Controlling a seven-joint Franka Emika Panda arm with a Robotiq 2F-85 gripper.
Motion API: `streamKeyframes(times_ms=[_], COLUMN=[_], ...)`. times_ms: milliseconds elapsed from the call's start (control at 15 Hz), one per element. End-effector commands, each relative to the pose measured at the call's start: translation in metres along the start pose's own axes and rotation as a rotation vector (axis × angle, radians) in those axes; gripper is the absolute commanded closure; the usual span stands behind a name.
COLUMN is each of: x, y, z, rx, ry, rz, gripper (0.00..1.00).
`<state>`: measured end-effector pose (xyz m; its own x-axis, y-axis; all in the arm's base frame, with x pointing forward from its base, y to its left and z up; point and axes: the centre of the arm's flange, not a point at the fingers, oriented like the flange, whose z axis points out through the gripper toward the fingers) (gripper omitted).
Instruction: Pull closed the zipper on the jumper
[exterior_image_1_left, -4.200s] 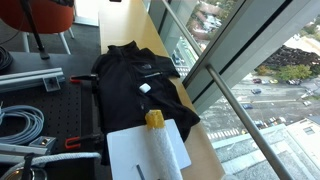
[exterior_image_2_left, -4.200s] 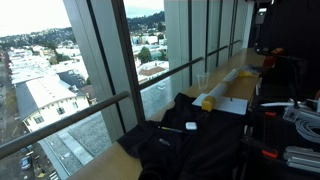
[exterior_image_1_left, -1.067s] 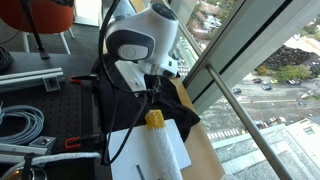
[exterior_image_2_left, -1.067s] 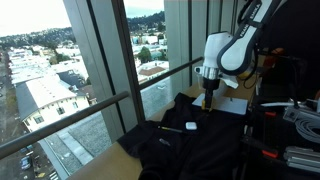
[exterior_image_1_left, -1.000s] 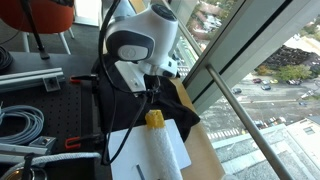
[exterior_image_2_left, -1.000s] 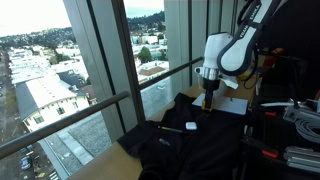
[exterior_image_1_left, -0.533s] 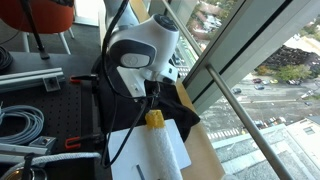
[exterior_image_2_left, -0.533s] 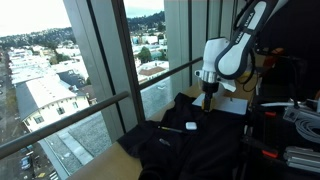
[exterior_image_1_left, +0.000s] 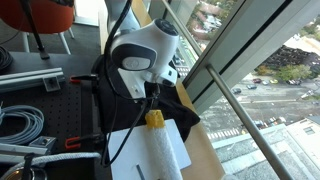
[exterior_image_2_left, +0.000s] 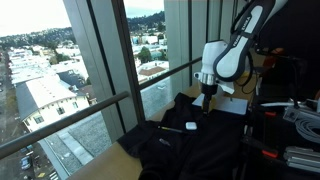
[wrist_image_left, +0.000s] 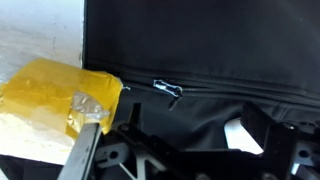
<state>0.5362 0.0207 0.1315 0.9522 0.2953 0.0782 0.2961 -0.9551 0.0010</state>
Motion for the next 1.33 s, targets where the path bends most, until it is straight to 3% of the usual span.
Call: streamKeyframes(times_ms=[0, 667, 733, 867, 933, 1267], x=[0.001, -0.008, -0.007, -0.006, -0.006, -0.010], y=[-0.010, -0.004, -0.004, -0.001, 0.000, 0.007], z=[0.002, 0.006, 0.006, 0.008, 0.008, 0.012], rx=[-0.005, -0.007, -0.007, -0.008, -0.008, -0.010], ry=[0.007, -0.011, -0.009, -0.009, -0.009, -0.016], rz=[-0.010, 0.010, 0.010, 0.016, 0.018, 0.030], gripper=[0.00, 0.00, 0.05, 0.30, 0.31, 0.71])
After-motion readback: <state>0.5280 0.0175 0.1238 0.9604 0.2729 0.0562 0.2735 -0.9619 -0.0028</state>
